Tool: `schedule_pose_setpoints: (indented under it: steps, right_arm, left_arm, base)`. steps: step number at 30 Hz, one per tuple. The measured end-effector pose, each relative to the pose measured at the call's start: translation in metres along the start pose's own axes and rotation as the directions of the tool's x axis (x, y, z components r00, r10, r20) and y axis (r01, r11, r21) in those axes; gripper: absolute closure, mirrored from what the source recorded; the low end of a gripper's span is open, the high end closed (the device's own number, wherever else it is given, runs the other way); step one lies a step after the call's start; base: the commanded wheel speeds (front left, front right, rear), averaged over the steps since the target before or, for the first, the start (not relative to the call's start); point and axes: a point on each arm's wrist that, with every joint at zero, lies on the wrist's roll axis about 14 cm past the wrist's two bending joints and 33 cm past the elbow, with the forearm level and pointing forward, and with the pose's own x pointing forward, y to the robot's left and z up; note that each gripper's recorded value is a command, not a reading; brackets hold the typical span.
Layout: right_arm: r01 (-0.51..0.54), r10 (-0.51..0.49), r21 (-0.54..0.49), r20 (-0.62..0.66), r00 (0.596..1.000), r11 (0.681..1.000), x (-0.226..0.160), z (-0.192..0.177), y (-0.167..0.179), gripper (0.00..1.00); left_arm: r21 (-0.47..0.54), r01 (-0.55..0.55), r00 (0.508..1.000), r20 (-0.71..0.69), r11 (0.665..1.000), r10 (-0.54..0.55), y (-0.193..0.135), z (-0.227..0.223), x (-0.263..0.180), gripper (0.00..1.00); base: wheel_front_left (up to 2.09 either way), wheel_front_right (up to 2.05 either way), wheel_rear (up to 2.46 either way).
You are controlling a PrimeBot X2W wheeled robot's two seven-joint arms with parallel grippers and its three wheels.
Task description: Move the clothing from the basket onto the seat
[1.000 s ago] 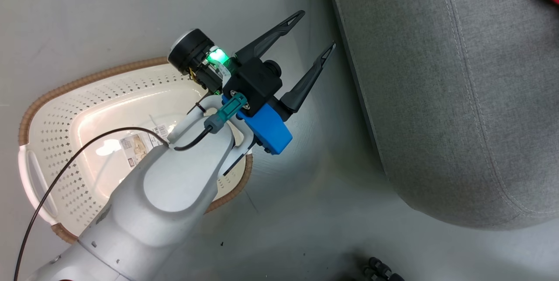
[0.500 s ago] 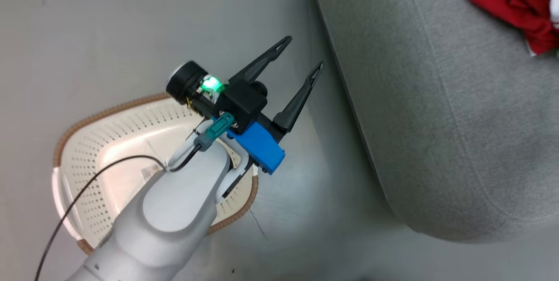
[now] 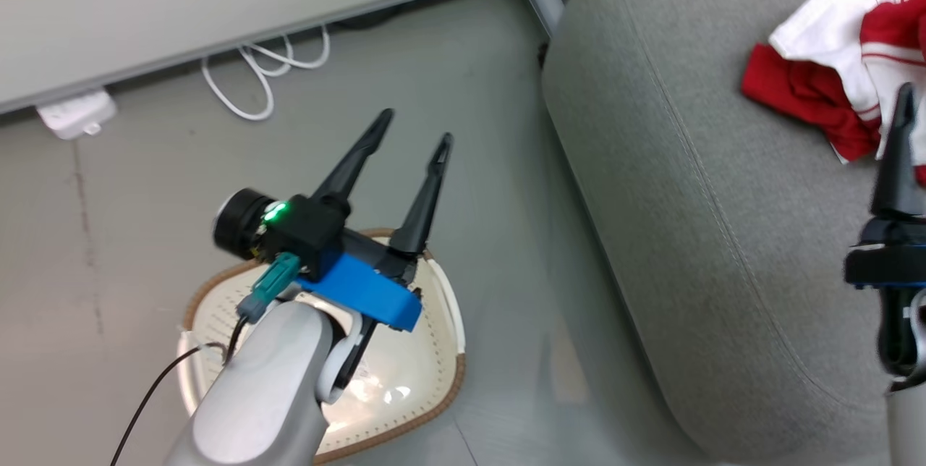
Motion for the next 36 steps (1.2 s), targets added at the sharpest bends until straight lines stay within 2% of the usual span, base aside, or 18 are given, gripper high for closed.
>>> schedule_pose_setpoints:
  steps: [1,7,13,18,25,36]
  right_arm:
    - [0.000,0.000,0.000,0.000,1.000,1.000,0.000,0.000,0.000,0.00]
    - [-0.158,0.155,0.071,0.055,0.986,0.985,-0.002,0.017,0.062,0.00]
    - [-0.294,0.284,0.130,0.088,0.955,0.947,-0.014,0.028,0.115,0.00]
    - [-0.353,0.343,0.174,0.088,0.935,0.919,-0.030,0.029,0.141,0.00]
    - [-0.371,0.369,0.230,0.053,0.928,0.900,-0.055,0.019,0.156,0.00]
    - [-0.326,0.344,0.269,-0.023,0.939,0.906,-0.082,-0.003,0.148,0.00]
  left_arm:
    - [0.000,0.000,1.000,0.000,1.000,0.000,0.000,0.000,0.000,0.00]
    - [0.046,-0.181,0.982,0.065,0.982,0.177,0.040,0.035,-0.038,0.00]
    - [0.081,-0.356,0.930,0.123,0.931,0.346,0.076,0.063,-0.088,0.00]
    - [0.090,-0.449,0.890,0.136,0.889,0.436,0.090,0.071,-0.130,0.00]
    - [0.086,-0.503,0.862,0.122,0.860,0.492,0.091,0.069,-0.170,0.00]
    - [0.087,-0.529,0.848,0.095,0.844,0.521,0.085,0.062,-0.200,0.00]
  base:
    - [0.00,0.00,0.00]
    - [0.00,0.00,0.00]
    - [0.00,0.00,0.00]
    - [0.00,0.00,0.00]
    - [0.00,0.00,0.00]
    - [0.00,0.00,0.00]
